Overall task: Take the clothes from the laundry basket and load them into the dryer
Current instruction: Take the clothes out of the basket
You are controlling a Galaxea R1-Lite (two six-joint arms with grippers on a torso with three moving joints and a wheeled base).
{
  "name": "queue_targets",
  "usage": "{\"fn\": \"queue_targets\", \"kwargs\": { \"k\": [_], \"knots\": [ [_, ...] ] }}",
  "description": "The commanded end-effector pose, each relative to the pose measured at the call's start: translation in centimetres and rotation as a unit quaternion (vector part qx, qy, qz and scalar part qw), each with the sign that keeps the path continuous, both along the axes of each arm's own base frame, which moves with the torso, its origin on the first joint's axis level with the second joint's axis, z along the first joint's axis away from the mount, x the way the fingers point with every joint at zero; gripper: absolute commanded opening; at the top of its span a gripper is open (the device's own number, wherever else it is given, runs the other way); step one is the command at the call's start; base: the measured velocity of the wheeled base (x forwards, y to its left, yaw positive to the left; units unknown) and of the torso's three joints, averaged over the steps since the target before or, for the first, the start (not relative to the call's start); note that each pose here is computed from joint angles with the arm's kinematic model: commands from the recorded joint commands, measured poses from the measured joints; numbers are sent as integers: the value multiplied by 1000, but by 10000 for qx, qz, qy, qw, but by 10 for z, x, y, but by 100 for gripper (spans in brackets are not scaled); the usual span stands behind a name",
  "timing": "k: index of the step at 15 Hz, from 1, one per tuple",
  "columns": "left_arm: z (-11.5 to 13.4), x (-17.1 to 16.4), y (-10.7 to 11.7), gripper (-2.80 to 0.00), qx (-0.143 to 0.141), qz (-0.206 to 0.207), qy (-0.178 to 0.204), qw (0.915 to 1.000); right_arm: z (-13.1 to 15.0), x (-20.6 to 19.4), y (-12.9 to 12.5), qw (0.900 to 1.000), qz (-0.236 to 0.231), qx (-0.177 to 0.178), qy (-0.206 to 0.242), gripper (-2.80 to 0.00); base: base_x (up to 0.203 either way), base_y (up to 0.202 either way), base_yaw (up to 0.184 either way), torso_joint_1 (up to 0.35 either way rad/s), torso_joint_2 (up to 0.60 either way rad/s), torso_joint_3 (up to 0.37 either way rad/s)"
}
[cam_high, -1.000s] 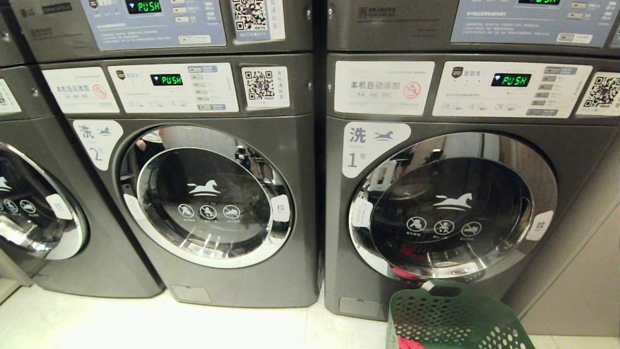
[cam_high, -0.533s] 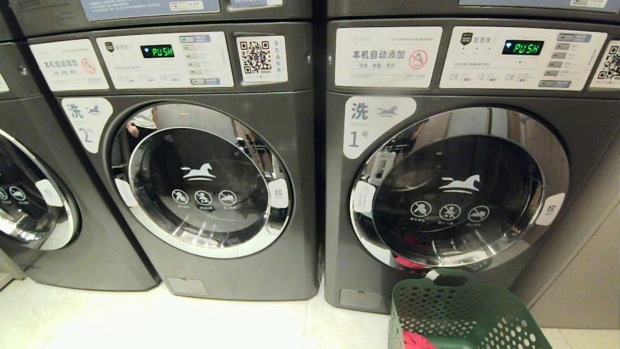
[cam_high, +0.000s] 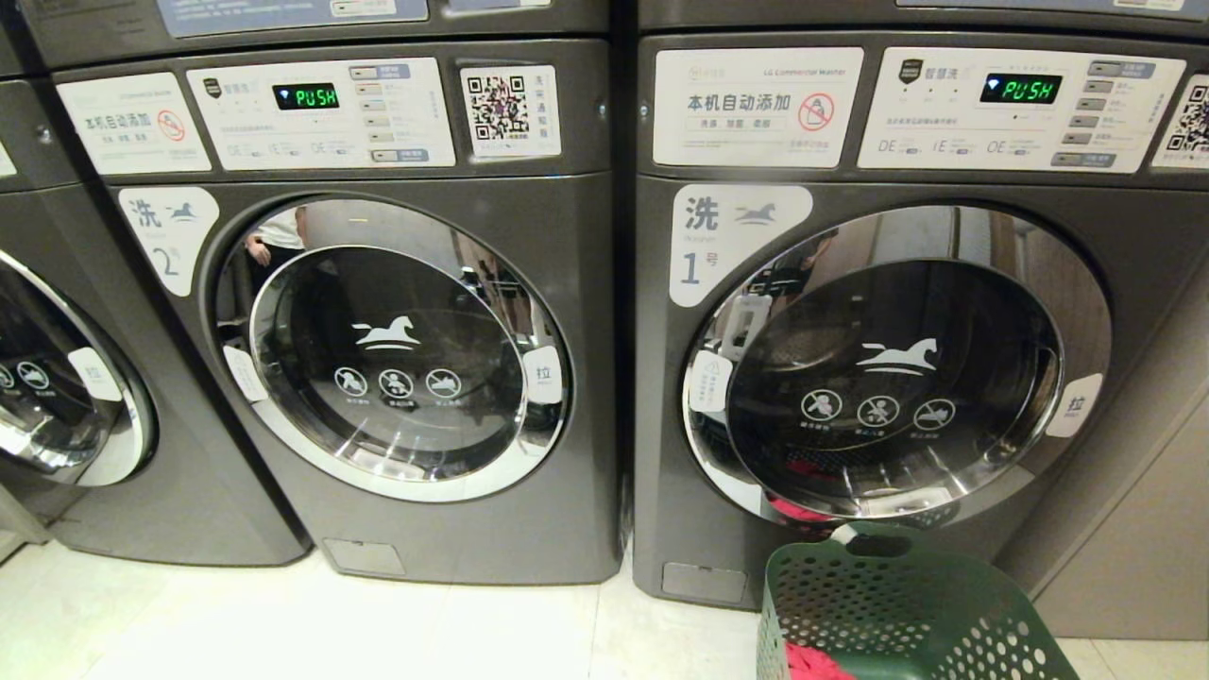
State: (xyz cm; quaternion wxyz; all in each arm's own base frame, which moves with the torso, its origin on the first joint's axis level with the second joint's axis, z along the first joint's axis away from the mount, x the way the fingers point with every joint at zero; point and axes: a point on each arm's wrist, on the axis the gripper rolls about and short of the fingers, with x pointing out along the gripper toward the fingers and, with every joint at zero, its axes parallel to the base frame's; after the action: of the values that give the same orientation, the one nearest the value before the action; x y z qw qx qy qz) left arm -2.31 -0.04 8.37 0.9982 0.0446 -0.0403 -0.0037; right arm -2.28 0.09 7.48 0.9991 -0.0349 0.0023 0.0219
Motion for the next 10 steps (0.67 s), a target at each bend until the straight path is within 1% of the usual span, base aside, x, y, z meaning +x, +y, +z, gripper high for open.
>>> {"fn": "queue_targets", "kwargs": {
  "k": [1, 10],
  "knots": [
    [-9, 2, 0, -280, 2, 2, 148, 9999, 0, 0, 0, 10000, 4, -3, 7, -280, 0, 0, 0, 0, 0, 0],
    [-9, 2, 0, -280, 2, 2, 154, 9999, -1, 0, 0, 10000, -11, 5, 15, -280, 0, 0, 0, 0, 0, 0]
  ]
}}
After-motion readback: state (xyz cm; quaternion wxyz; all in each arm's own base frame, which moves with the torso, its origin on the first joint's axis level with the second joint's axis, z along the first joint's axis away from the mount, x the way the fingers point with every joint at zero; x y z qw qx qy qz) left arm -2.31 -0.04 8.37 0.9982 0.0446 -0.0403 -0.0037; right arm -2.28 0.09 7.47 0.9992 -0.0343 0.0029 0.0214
